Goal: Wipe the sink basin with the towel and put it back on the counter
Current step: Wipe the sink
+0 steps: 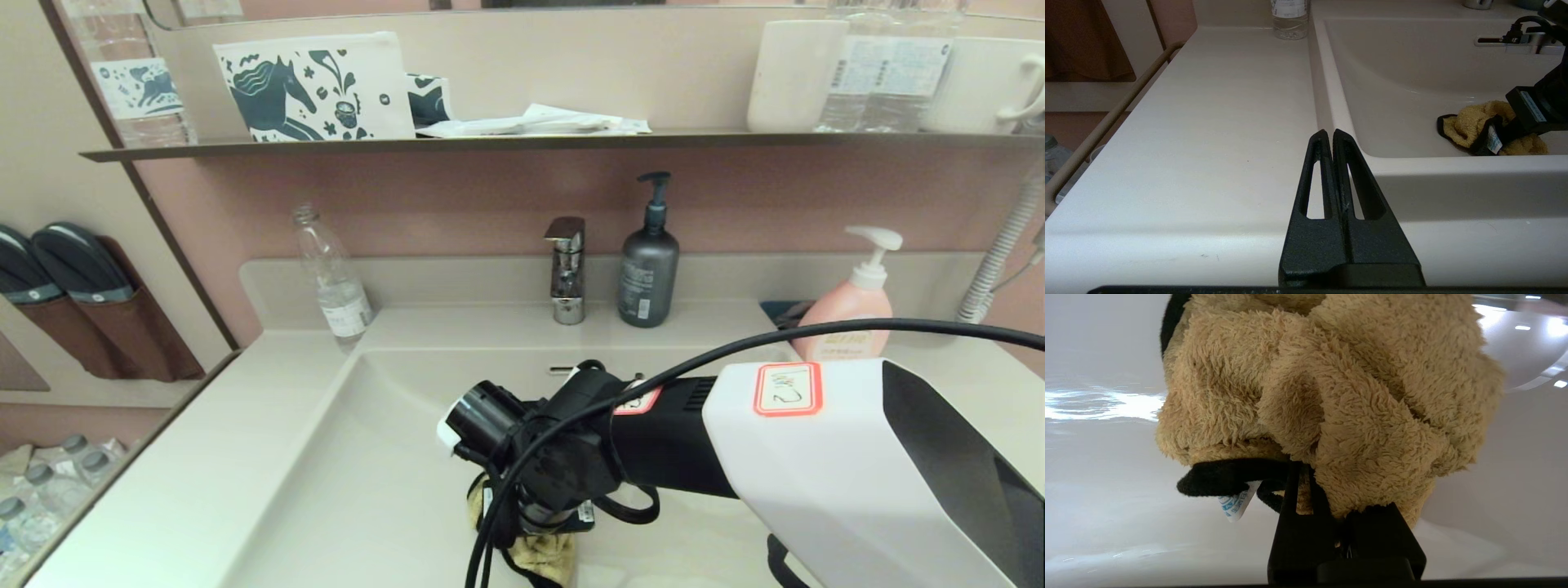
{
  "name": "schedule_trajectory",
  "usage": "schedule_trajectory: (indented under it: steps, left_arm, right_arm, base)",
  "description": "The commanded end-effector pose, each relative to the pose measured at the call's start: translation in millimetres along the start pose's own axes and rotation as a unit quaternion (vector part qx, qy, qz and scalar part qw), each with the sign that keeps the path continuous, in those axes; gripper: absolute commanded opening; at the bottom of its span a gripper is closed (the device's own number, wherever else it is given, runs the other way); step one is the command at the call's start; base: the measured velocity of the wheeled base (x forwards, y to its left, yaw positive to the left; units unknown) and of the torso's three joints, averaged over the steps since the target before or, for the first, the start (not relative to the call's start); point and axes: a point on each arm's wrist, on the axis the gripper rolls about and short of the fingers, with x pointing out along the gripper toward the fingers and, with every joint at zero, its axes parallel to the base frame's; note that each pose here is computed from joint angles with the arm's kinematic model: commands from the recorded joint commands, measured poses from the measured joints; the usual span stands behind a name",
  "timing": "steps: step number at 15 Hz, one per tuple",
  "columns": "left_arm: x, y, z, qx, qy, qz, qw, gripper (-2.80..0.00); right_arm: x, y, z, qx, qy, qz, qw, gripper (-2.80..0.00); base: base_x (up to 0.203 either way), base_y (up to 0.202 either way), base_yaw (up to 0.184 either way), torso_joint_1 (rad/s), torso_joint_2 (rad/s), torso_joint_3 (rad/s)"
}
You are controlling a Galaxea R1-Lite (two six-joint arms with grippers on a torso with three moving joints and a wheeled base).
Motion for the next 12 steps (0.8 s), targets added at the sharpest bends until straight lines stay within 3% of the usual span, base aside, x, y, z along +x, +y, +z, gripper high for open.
schedule_trajectory:
  steps: [1,7,10,12]
  left_arm:
    - [0.0,0.0,0.0,0.0,0.0,0.0,1.0,-2.8]
    - [0.1,0.0,0.0,0.0,0.001,0.0,1.0,-2.8]
    - [0.0,0.0,0.0,0.0,0.0,0.0,1.0,-2.8]
    - [0.0,0.0,0.0,0.0,0.0,0.0,1.0,-2.8]
  right_arm:
    - [14.3,-10.7,-7.0,-0.006,0.001,-0.056,0.998,-2.8]
    - [35.3,-39.4,-24.7,-0.038,0.019,-0.153,0.987,-2.8]
    - [27.5,-48.1,-21.0,-0.029,0.022,-0.156,0.987,-2.8]
    - [11.7,-48.1,-19.7,-0.024,0.034,-0.129,0.991,-2.8]
  base:
    - [0.0,0.0,0.0,0.0,0.0,0.0]
    - [0.0,0.0,0.0,0.0,0.0,0.0]
    - [0.0,0.0,0.0,0.0,0.0,0.0]
    - [0.0,0.0,0.0,0.0,0.0,0.0]
